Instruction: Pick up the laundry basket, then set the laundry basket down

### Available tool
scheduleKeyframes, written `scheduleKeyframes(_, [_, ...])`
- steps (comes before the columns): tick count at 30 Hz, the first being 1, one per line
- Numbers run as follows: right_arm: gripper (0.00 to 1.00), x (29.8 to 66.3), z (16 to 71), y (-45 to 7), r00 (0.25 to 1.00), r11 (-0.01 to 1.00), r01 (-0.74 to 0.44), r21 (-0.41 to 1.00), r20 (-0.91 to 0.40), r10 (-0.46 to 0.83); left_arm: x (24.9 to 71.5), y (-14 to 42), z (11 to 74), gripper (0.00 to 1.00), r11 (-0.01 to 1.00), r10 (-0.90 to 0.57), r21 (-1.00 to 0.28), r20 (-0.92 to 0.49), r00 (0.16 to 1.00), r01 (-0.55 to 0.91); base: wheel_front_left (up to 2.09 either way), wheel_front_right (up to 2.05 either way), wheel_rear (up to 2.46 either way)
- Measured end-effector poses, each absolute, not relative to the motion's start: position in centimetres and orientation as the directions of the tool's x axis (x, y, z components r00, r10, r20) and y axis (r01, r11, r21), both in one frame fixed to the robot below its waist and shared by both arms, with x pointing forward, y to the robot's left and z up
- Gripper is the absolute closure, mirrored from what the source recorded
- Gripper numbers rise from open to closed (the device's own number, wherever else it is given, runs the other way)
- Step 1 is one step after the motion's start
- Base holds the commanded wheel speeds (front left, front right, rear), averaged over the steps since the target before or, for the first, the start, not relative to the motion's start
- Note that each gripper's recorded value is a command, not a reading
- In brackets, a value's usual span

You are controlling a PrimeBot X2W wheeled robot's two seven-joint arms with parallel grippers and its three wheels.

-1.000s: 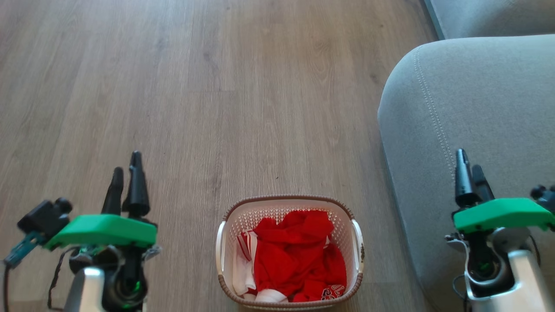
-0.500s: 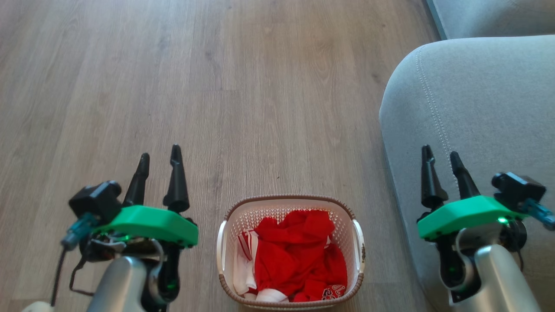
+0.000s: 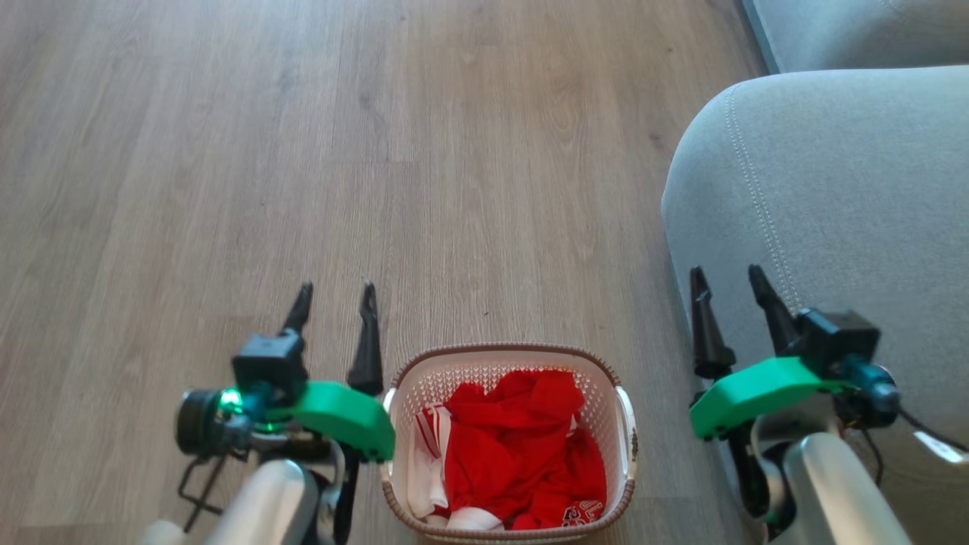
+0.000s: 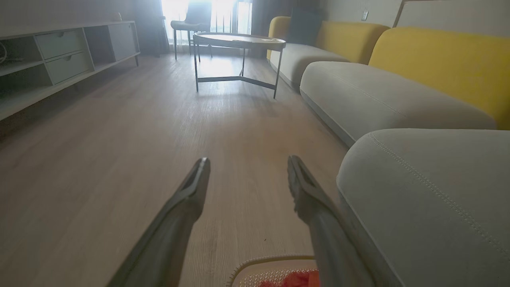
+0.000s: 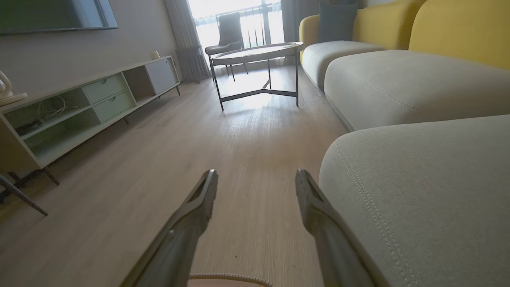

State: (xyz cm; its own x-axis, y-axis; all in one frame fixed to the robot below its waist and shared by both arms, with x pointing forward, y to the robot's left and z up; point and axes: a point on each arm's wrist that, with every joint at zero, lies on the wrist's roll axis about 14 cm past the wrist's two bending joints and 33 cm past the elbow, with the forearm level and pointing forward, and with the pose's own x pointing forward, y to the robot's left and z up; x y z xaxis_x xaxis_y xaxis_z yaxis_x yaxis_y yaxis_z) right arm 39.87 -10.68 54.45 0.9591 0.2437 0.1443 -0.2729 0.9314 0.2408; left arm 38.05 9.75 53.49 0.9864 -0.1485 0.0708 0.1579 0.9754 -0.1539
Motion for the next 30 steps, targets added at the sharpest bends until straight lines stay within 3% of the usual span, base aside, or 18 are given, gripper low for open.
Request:
scheduleKeyframes(7, [0.0, 39.3, 52.3, -8.7, 0.947, 0.934, -0.321, 0.155, 0.08, 0.312, 37.7, 8.2, 52.9, 0.0, 0.979, -0.2, -0.027, 0.074, 0.977, 0.202, 0.0, 0.0, 0.0])
scheduleKeyframes(13, [0.0, 39.1, 52.2, -8.3, 0.94, 0.935, -0.338, 0.11, 0.082, 0.33, 37.8, 8.4, 51.6, 0.0, 0.979, -0.187, -0.076, 0.036, 0.982, 0.189, 0.0, 0.0, 0.0])
scheduleKeyframes(17, [0.0, 39.1, 52.3, -8.2, 0.939, 0.934, -0.341, 0.111, 0.092, 0.332, 38.1, 8.1, 52.7, 0.0, 0.975, -0.203, -0.076, 0.084, 0.976, 0.209, 0.0, 0.0, 0.0])
scheduleKeyframes(30, [0.0, 39.9, 59.2, -8.6, 0.893, 0.939, -0.343, 0.031, 0.321, 0.315, 38.8, 10.2, 60.1, 0.0, 0.992, -0.092, -0.053, 0.343, 0.935, 0.117, 0.0, 0.0, 0.0])
